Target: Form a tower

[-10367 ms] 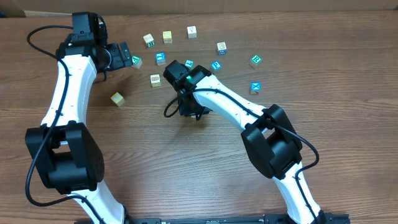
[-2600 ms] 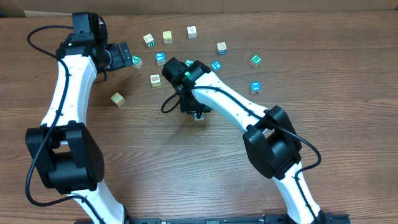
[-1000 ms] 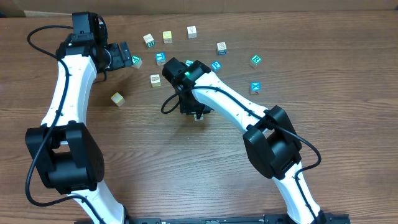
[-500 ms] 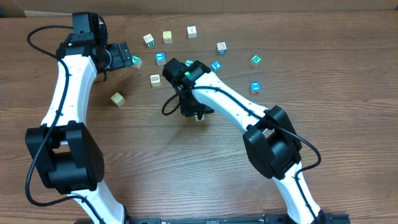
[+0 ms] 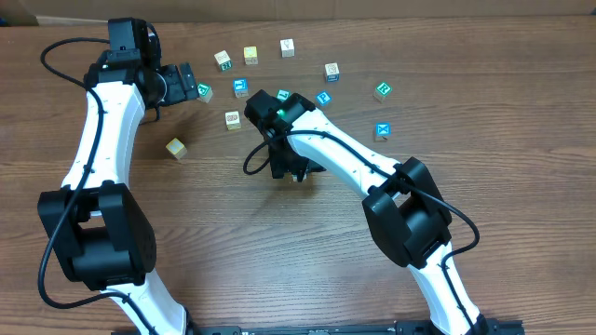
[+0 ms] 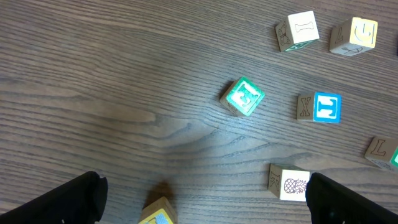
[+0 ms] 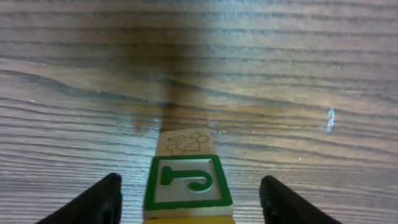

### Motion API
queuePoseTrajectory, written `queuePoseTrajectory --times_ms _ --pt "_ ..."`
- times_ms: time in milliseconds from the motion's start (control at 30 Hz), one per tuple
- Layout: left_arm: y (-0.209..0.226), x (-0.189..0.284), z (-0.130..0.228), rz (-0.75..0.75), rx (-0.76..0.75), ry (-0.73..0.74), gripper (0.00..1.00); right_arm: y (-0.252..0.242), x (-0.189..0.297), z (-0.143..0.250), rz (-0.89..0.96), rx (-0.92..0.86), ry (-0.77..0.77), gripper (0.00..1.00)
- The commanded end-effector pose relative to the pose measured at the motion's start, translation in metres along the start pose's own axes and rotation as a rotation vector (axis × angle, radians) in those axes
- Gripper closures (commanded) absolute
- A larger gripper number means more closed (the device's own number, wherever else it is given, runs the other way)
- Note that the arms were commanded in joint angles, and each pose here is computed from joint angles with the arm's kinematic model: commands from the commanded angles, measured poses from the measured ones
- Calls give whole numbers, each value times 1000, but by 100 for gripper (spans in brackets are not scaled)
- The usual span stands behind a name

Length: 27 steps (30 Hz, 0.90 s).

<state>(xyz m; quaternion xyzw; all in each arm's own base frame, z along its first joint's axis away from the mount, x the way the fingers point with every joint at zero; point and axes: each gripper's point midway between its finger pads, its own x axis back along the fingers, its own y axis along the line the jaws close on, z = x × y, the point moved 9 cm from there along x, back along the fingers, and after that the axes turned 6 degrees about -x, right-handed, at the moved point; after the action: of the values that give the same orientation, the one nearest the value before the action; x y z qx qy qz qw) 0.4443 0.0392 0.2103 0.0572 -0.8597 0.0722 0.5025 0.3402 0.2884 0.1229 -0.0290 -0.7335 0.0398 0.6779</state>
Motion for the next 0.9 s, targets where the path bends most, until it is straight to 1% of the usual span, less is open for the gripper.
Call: queuePoseTrajectory --times_ms 0,300,367,633,700,733,767,867 --pt "-3 12 -3 7 3 -30 0 -1 -4 0 2 -4 9 41" --pt "-3 12 -3 7 3 -30 1 0 -5 -2 -7 -5 -1 44" --pt "-3 12 -3 7 3 -30 0 0 -6 -1 -5 -5 0 47" --pt "-3 12 -3 7 3 -30 0 -1 -18 2 1 -4 8 47" --pt "-3 12 -3 7 3 -30 0 -1 -19 2 -1 -5 6 53" --pt "-3 12 -3 7 3 -30 0 0 -19 2 -2 -5 4 59" --pt "-3 12 -3 7 3 -30 0 0 -19 2 -3 -5 4 62" --pt "-3 12 -3 7 3 -30 0 0 -19 2 -8 -5 4 64"
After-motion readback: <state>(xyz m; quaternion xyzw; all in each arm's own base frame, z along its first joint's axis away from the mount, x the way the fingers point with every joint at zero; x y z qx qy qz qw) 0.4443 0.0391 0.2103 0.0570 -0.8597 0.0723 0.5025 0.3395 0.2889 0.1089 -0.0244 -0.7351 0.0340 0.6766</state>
